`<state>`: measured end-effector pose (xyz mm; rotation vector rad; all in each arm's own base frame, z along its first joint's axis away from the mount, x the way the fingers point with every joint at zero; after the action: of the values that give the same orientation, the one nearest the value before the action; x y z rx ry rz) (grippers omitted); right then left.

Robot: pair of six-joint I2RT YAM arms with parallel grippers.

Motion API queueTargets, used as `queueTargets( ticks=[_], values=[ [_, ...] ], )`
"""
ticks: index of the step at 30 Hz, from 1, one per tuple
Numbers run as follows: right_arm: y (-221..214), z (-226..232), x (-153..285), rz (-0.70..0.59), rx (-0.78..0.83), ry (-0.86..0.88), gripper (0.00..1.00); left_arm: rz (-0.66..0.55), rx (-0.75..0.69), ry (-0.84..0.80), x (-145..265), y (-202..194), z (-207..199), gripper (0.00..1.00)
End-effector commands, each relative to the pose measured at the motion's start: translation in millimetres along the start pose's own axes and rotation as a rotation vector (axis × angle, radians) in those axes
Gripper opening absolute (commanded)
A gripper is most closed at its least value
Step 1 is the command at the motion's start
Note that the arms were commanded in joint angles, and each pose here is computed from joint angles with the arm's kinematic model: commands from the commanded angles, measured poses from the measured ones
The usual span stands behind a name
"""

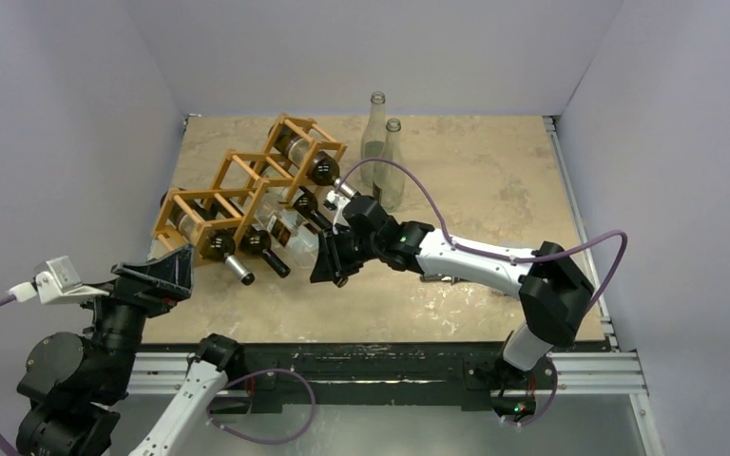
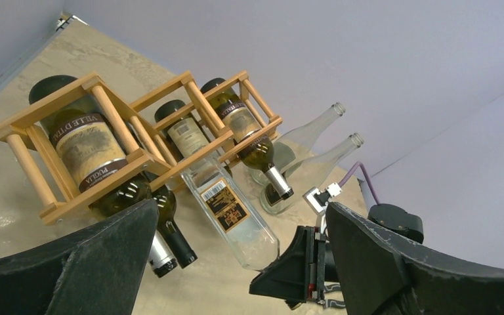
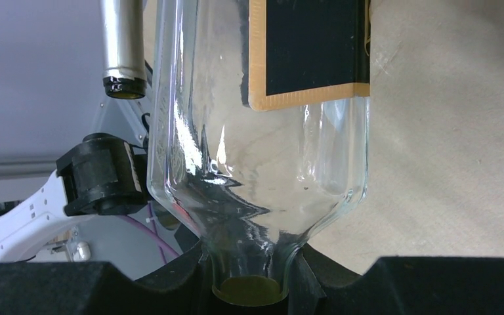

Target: Put the wine bottle on the wine rack

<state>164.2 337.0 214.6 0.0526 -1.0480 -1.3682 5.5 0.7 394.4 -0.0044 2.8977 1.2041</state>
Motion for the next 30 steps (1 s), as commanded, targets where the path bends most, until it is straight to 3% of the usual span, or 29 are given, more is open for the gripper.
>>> queueTargets(
  ticks=[1,30],
  values=[
    [59.9,41.2,21.6,-0.28,0.208,0.199,0.0,-0.03,-0.02,-0.006,14.3,4.8,6.4,1.0],
    [128.8,23.4,-35.7,-0.335,0.222,0.244,0.0,-0.033,-0.071,0.032,31.5,7.5,18.3,0.99]
  ],
)
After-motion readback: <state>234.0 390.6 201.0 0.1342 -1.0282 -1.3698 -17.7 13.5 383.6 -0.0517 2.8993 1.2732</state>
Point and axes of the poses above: each gripper's point midway between its finger pads, its own x axis back along the fingers, its own z axis along the line the jaws close on, y = z × x, the point moved 10 cm from there along x, back along the fingers, and after that the axes turned 8 degrees about x, right-handed, at the moved point
